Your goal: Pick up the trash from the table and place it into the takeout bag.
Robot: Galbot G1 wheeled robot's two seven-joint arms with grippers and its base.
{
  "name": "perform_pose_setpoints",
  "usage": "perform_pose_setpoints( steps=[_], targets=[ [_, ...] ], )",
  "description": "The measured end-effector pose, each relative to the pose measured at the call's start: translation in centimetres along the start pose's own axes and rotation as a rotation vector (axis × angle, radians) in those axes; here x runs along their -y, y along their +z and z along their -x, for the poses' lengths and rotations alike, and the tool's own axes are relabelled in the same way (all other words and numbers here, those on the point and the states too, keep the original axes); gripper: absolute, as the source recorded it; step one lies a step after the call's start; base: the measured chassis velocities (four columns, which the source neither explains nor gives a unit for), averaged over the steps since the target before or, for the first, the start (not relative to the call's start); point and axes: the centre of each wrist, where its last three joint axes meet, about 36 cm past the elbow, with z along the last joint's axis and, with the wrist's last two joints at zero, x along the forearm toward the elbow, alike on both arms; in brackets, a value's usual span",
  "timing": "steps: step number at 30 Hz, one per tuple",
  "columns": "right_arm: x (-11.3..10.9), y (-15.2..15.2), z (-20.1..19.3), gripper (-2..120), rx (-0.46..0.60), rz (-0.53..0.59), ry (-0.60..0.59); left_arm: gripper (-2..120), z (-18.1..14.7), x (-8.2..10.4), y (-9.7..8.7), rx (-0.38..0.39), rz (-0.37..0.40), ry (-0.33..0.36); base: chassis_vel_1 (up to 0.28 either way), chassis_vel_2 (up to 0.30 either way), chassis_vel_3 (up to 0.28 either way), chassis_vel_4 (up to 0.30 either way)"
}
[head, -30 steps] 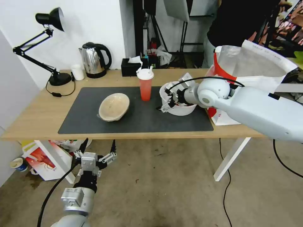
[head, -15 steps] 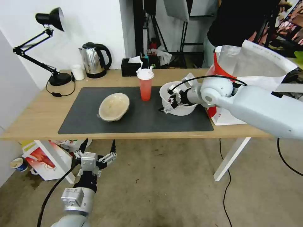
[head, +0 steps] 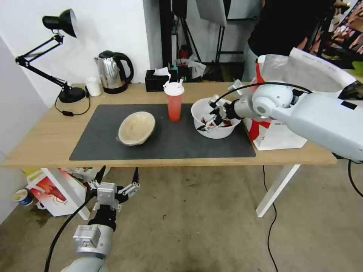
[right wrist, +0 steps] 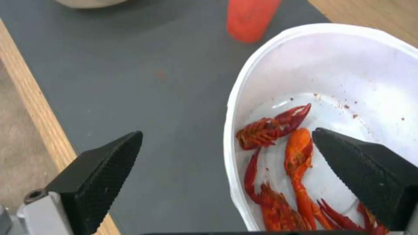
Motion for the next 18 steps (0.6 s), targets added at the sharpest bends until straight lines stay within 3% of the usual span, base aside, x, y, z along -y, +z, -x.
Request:
perform_pose_setpoints(
  steps=[18],
  targets=[
    [0.79,0.58,0.38,100,-0.041,-0.012,-0.009,100,0.00,0.00,0.00,0.000,0.000,0.000,0.000,0.000,0.000,0.000]
  ],
)
